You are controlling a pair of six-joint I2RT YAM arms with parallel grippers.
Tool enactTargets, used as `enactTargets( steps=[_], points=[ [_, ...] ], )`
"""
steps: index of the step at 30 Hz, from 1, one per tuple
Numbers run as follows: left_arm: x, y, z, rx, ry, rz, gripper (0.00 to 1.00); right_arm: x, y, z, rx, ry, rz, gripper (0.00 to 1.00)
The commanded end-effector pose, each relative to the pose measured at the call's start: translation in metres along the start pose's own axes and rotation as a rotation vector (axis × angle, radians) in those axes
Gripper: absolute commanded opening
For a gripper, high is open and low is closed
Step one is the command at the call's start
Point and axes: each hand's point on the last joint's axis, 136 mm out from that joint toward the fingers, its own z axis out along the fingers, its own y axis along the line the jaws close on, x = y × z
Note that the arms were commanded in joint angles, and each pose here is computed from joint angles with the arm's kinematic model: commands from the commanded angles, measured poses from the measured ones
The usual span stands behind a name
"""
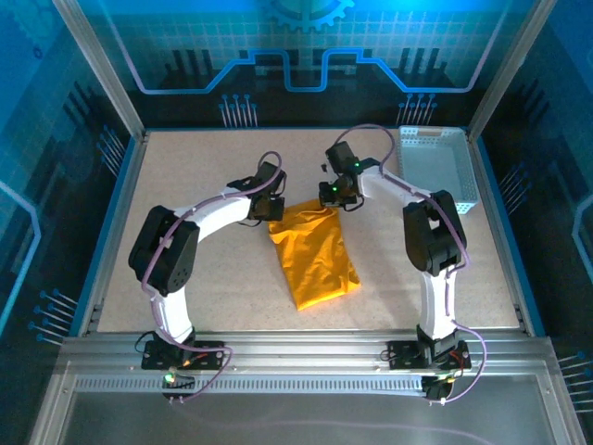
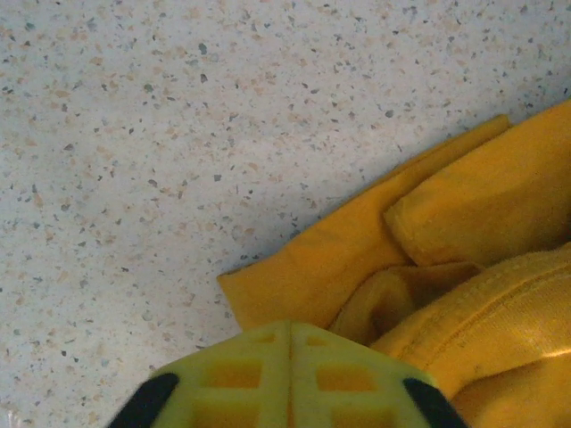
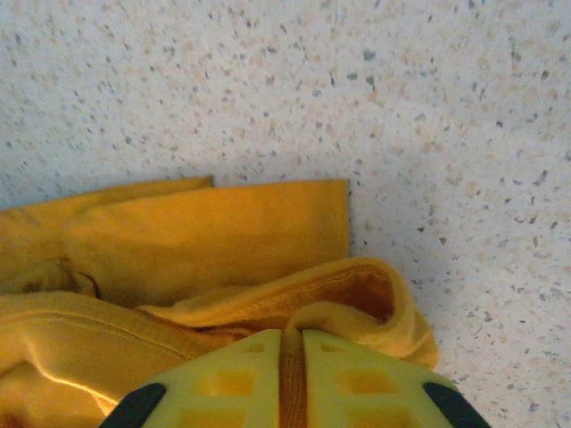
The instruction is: Fold the inside-out t-shirt
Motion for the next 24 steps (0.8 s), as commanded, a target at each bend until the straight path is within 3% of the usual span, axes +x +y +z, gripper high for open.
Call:
enactTargets(
  steps=[1, 7, 9, 13, 24],
  points=[
    [-0.01, 0.002, 0.001, 0.033, -0.017, -0.038, 0.0, -0.012, 0.008, -0.005, 0.002, -0.012, -0.008, 0.12],
    [-0.016, 0.009, -0.008, 0.099, -0.038, -0.103, 0.0, -0.023, 0.008, -0.007, 0.019, -0.024, -0.008, 0.11],
    [-0.013, 0.002, -0.019, 0.148, -0.034, -0.075, 0.19, -0.024, 0.007, -0.006, 0.02, -0.022, -0.007, 0.11],
    [0.006, -0.006, -0.031, 0.195, 0.001, -0.042, 0.38, -0.023, 0.007, -0.003, 0.021, -0.014, -0.005, 0.1],
    [0.039, -0.022, -0.027, 0.204, 0.112, -0.001, 0.42, -0.023, 0.004, -0.005, 0.037, -0.015, -0.009, 0.1]
  ],
)
